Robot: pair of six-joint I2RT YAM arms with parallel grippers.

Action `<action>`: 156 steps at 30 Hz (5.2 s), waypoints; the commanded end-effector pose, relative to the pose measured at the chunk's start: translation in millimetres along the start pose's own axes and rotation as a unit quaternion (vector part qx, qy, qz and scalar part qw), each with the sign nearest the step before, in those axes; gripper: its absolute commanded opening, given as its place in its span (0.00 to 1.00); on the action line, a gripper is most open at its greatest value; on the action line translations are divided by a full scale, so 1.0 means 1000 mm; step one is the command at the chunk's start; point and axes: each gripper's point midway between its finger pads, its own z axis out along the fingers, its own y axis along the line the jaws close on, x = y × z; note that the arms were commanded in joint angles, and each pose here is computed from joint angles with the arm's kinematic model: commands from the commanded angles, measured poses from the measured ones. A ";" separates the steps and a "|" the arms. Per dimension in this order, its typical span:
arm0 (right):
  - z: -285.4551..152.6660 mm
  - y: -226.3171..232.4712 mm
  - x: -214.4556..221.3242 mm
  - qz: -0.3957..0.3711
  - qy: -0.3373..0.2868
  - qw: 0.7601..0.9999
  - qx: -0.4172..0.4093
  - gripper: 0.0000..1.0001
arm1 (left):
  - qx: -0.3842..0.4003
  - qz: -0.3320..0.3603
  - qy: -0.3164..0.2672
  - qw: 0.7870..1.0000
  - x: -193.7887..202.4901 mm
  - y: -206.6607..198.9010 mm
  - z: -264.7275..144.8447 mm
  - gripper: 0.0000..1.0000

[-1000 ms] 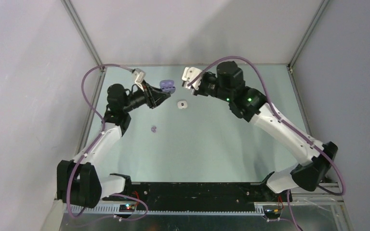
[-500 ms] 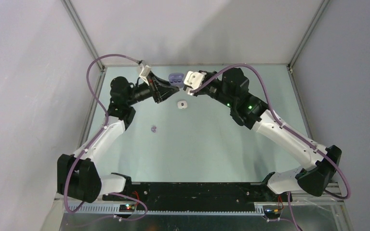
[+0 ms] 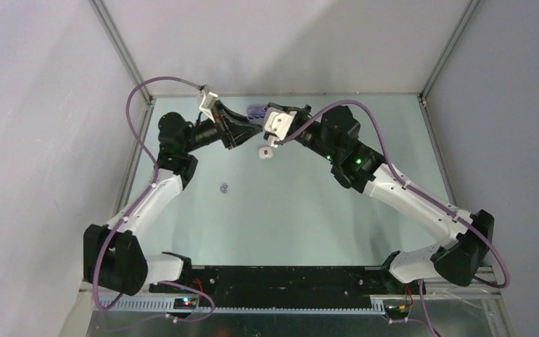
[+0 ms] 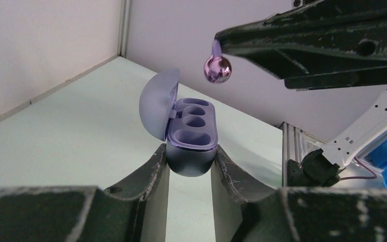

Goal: Insert the wireless bluetooth earbuds into the charging case
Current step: Place the earbud in the charging case, then pick up the earbud from the center of the board.

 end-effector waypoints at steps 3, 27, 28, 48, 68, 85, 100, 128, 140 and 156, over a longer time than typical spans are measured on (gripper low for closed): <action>-0.001 -0.006 -0.018 -0.017 -0.035 0.999 0.016 0.00 | 0.036 0.037 -0.031 0.998 -0.030 -0.021 0.003 0.00; 0.002 0.019 -0.007 -0.072 -0.025 0.997 -0.016 0.00 | 0.037 0.043 -0.038 0.998 -0.032 -0.022 0.002 0.00; 0.002 0.019 -0.007 -0.075 -0.025 0.997 -0.018 0.00 | 0.037 0.042 -0.038 0.998 -0.032 -0.021 0.002 0.00; -0.060 -0.005 -0.035 0.077 -0.038 0.994 -0.067 0.39 | -0.012 0.060 -0.017 0.998 -0.017 0.009 -0.001 0.00; 0.006 0.146 0.122 0.395 0.157 0.850 -0.312 0.31 | -0.259 0.081 -0.042 0.961 -0.062 0.047 -0.097 0.00; 0.110 0.276 0.153 0.423 0.249 0.820 -0.294 0.39 | -0.366 0.057 -0.082 0.925 -0.092 0.070 -0.144 0.00; 0.133 0.357 0.154 0.422 0.290 0.812 -0.280 0.60 | -0.344 0.043 -0.109 0.932 -0.113 0.064 -0.135 0.00; 0.089 0.284 0.204 0.258 0.340 0.882 -0.201 0.64 | -0.310 0.038 -0.128 0.941 -0.111 0.065 -0.126 0.00; 0.061 0.292 0.155 0.237 0.175 0.896 -0.332 0.35 | -0.304 0.037 -0.129 0.943 -0.106 0.062 -0.126 0.00; 0.071 0.298 0.198 0.049 0.034 0.895 -0.443 0.26 | -0.316 0.032 -0.115 0.941 -0.093 0.069 -0.130 0.00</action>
